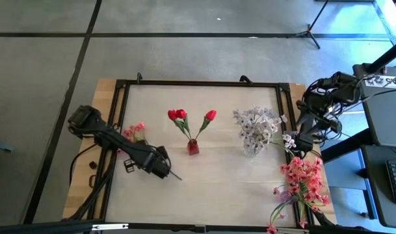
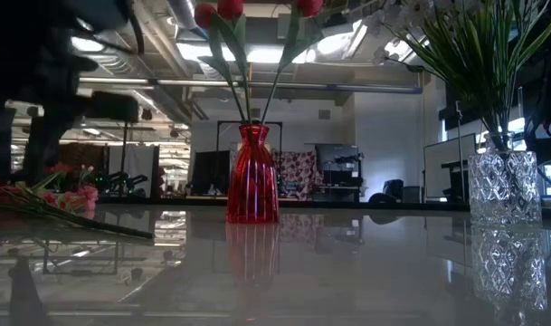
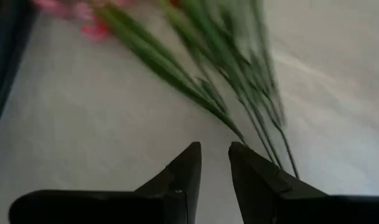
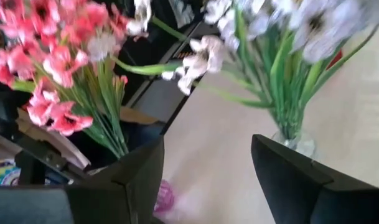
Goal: Sort flowers into vase by color
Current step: Put the pink flowers into the pink vase
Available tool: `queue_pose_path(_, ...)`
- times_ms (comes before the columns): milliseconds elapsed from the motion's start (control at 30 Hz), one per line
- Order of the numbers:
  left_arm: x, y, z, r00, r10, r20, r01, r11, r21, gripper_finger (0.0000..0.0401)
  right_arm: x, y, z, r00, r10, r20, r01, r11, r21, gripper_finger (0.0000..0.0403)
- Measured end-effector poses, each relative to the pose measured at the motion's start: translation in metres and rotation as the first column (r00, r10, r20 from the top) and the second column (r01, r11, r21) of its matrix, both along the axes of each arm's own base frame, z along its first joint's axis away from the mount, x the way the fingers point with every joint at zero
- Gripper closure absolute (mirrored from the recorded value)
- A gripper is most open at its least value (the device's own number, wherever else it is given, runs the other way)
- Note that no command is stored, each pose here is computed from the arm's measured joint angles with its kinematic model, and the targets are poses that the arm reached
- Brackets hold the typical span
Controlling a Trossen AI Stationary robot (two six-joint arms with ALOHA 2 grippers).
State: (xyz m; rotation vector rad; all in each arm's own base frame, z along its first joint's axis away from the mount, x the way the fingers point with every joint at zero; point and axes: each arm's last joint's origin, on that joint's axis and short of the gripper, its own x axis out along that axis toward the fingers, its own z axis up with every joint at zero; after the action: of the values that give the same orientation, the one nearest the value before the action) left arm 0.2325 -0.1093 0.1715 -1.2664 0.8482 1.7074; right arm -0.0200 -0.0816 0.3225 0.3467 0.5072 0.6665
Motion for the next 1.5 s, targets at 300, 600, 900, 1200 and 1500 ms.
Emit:
queue_pose_path(300,0.0,0.038,-0.041,0.981,0.194,0.02,-0.194,0.981,-0.014,0.0319,0.002,0.009,-0.005,0.999,0.039,-0.038,-0.04,0.999,-0.004,0.0162)
queue_pose_path(600,0.001,0.073,-0.043,0.984,0.173,-0.05,-0.176,0.982,-0.073,0.0319,0.002,0.01,-0.005,0.997,0.082,-0.009,-0.082,0.996,-0.027,0.0162)
queue_pose_path(900,-0.006,0.088,-0.044,0.98,0.15,-0.131,-0.151,0.989,0.006,0.0343,0.002,0.01,-0.004,0.992,0.115,0.058,-0.109,0.989,-0.098,0.0162)
queue_pose_path(1200,-0.005,0.096,-0.045,0.971,0.2,-0.129,-0.205,0.979,-0.02,0.0395,0.003,0.013,0.005,0.976,0.146,0.161,-0.137,0.988,-0.067,0.0162)
queue_pose_path(1500,-0.022,0.128,-0.022,0.967,0.161,-0.197,-0.17,0.985,-0.032,0.0399,0.006,0.009,0.007,0.993,-0.07,0.091,0.065,0.997,0.048,0.0162)
